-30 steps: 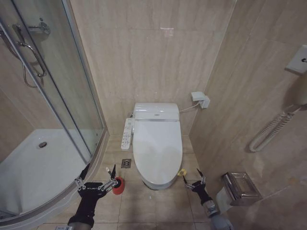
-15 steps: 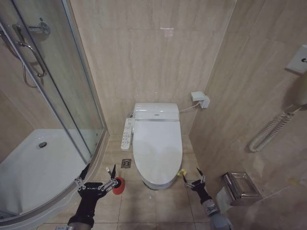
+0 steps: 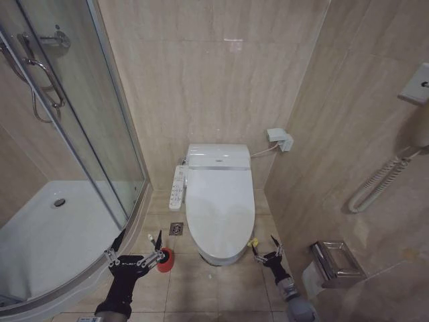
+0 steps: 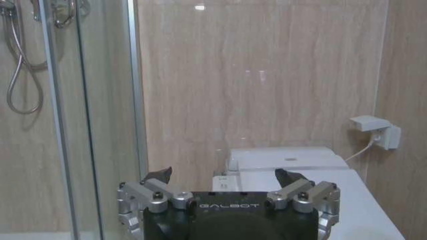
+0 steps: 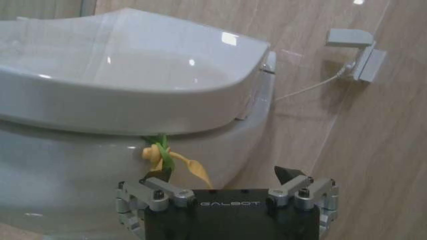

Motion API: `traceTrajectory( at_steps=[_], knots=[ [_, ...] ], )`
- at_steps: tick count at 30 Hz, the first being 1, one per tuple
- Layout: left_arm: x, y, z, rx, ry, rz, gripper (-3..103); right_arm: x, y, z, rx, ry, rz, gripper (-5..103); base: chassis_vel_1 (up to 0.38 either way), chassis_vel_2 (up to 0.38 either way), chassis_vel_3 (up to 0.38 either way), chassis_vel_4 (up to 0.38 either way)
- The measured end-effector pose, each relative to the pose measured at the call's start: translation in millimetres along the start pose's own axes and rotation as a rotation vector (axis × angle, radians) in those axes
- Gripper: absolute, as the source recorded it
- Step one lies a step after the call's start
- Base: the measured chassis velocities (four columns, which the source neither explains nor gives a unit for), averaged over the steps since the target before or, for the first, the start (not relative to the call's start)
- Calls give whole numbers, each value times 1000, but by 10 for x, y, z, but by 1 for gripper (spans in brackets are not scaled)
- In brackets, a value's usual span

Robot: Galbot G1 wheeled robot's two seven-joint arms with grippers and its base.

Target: Open the toilet lid, clean the toilet bowl with a toilet brush, close the toilet lid, and flush.

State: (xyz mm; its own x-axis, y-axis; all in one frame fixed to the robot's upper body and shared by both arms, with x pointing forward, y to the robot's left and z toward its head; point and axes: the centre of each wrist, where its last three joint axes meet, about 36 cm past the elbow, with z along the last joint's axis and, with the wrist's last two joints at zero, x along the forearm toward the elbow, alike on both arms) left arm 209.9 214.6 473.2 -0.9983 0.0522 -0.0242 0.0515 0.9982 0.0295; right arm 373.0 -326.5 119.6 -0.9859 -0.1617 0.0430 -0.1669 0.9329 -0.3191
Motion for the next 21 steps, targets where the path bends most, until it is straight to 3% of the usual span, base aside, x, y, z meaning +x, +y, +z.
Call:
traceTrajectory(
  at_steps=[21],
  knots=[
    [0,0,0,0,0,0,100,-140,115,2,-22,-1,27,101,0,0,0,0]
  ],
)
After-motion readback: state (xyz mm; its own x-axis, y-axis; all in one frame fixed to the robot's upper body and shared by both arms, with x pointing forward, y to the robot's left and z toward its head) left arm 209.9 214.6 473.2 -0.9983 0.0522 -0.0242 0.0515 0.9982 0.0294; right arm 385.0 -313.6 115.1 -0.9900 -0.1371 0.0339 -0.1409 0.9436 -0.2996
